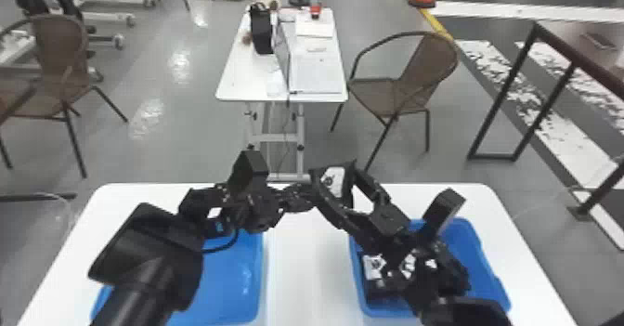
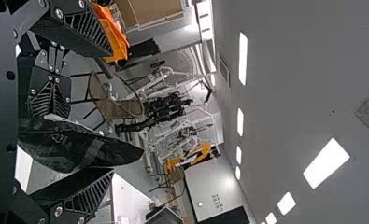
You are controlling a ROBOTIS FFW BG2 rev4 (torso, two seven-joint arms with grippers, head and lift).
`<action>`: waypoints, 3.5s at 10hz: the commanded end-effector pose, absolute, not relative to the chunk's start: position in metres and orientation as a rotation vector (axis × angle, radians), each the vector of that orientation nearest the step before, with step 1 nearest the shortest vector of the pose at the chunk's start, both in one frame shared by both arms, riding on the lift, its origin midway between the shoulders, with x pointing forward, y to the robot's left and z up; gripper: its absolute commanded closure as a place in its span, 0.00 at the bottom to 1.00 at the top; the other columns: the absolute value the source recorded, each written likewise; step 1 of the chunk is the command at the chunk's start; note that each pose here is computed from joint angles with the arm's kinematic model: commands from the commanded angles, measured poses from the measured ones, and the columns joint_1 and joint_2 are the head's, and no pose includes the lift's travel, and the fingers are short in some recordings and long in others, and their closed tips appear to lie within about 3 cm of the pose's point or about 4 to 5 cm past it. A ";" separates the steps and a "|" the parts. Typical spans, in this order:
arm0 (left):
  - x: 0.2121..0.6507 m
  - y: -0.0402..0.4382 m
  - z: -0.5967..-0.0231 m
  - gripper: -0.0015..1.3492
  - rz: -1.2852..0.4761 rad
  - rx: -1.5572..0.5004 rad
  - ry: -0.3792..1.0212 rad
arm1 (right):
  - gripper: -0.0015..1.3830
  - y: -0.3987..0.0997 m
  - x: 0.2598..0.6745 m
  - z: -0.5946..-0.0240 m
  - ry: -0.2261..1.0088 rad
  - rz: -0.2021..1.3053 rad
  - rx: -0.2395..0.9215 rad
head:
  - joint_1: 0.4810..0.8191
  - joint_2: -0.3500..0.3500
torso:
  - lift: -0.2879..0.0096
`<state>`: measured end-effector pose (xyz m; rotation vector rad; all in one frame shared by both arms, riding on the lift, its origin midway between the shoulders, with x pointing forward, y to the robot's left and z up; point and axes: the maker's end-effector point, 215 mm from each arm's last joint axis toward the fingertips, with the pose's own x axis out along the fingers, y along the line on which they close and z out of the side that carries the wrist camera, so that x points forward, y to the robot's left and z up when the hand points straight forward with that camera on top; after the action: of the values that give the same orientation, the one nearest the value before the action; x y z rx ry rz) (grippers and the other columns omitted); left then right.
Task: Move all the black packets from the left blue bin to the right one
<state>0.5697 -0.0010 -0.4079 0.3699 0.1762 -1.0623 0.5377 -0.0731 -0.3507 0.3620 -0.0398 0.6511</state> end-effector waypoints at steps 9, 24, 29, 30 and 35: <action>0.572 0.007 -0.399 0.62 -1.014 0.269 0.140 | 0.91 -0.100 0.551 -0.358 -0.059 0.535 0.459 | 0.63 0.36 | 0.97; 0.519 0.270 -0.362 0.09 -0.370 -0.091 0.002 | 0.16 -0.344 0.479 -0.489 0.184 -0.001 0.184 | 0.63 0.35 | 0.97; 0.472 0.299 -0.368 0.10 -0.232 0.058 0.061 | 0.18 -0.338 0.427 -0.403 0.049 0.040 -0.005 | 0.63 0.46 | 0.97; 0.467 0.283 -0.371 0.10 -0.253 0.051 0.068 | 0.18 -0.336 0.420 -0.391 0.035 0.047 -0.018 | 0.63 0.45 | 0.97; 0.448 0.241 -0.375 0.10 -0.307 -0.032 0.106 | 0.18 -0.321 0.391 -0.389 0.058 0.078 -0.028 | 0.63 0.36 | 0.97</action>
<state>0.4490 0.2451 -0.3757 -0.0276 0.1049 -0.3019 0.3936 -0.3213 -0.3873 -0.0287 0.0538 0.0768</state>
